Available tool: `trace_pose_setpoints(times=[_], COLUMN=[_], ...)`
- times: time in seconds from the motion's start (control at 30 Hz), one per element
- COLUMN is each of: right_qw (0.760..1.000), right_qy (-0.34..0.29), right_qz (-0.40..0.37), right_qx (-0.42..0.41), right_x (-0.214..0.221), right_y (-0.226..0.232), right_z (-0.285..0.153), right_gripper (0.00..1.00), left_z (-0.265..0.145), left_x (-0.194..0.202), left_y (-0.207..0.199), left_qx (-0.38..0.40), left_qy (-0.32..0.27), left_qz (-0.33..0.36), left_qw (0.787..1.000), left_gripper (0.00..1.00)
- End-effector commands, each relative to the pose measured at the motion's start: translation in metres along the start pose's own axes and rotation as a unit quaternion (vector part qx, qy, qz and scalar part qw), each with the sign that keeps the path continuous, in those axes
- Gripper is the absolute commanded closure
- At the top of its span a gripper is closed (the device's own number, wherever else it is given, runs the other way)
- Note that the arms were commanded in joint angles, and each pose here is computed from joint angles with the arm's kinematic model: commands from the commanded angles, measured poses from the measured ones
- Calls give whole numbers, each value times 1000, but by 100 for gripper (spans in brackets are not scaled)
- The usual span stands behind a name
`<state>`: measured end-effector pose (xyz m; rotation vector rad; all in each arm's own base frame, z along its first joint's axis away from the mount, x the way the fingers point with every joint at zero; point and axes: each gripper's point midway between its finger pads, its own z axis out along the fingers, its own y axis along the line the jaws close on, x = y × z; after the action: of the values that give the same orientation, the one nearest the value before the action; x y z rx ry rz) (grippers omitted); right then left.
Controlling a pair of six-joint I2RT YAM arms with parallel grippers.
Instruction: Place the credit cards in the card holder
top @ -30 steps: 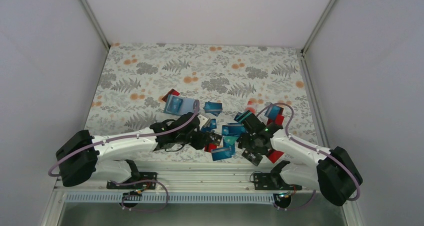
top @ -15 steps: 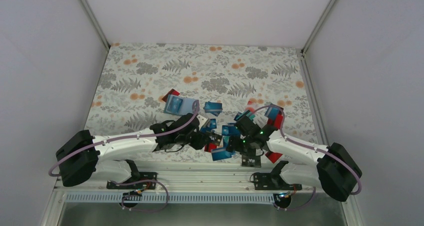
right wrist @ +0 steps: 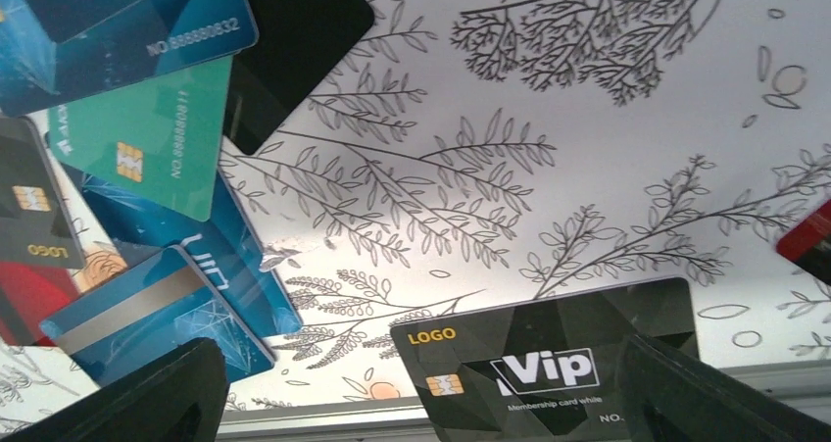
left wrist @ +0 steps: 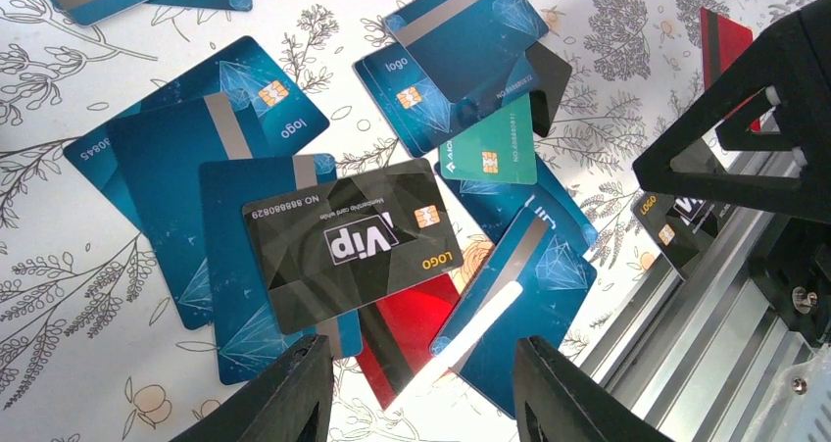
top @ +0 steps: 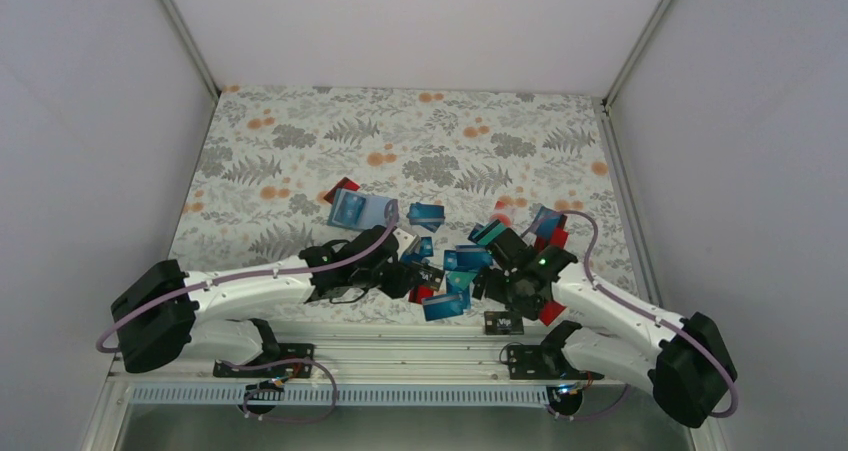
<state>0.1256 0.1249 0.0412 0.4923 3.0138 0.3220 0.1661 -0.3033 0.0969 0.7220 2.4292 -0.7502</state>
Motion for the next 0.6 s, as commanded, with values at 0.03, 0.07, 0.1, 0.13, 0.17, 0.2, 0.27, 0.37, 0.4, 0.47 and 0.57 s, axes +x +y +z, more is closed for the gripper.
trace_pose_setpoints(times=[0.03, 0.07, 0.1, 0.13, 0.17, 0.2, 0.27, 0.37, 0.4, 0.47, 0.57], right_qw=[999, 999, 998, 996, 995, 994, 994, 993, 992, 989, 986], right_qy=[16, 28, 40, 58, 63, 67, 67, 67, 70, 78, 73], right_qz=[12, 7, 4, 4, 3, 5, 14, 35, 40, 53, 91], right_qx=[35, 40, 48, 71, 82, 84, 82, 89, 97, 110, 120], right_x=[-2, 0, 2, 6, 6, 7, 8, 9, 10, 10, 4], right_y=[-7, -7, -7, -12, -13, -12, -11, -15, -18, -23, -33], right_z=[-2, 1, 2, 3, 1, 0, -4, -7, -5, 1, 8], right_gripper=[0, 0, 0, 0, 0, 0, 0, 0, 0, 0, 0], left_z=[-9, -9, -10, -10, -10, -10, -10, -11, -11, -12, -12], left_x=[-13, -14, -14, -14, -14, -15, -14, -14, -13, -12, -10], left_y=[-8, -9, -9, -9, -9, -10, -10, -10, -9, -9, -8], left_qx=[11, 12, 14, 14, 14, 15, 16, 17, 17, 19, 19], left_qy=[-26, -28, -28, -30, -30, -31, -31, -34, -35, -36, -36], left_qz=[10, 10, 11, 11, 11, 12, 13, 13, 14, 14, 16], left_qw=[1000, 999, 999, 999, 999, 999, 999, 999, 999, 999, 999], left_gripper=[53, 53, 53, 54, 54, 54, 54, 54, 54, 54, 54])
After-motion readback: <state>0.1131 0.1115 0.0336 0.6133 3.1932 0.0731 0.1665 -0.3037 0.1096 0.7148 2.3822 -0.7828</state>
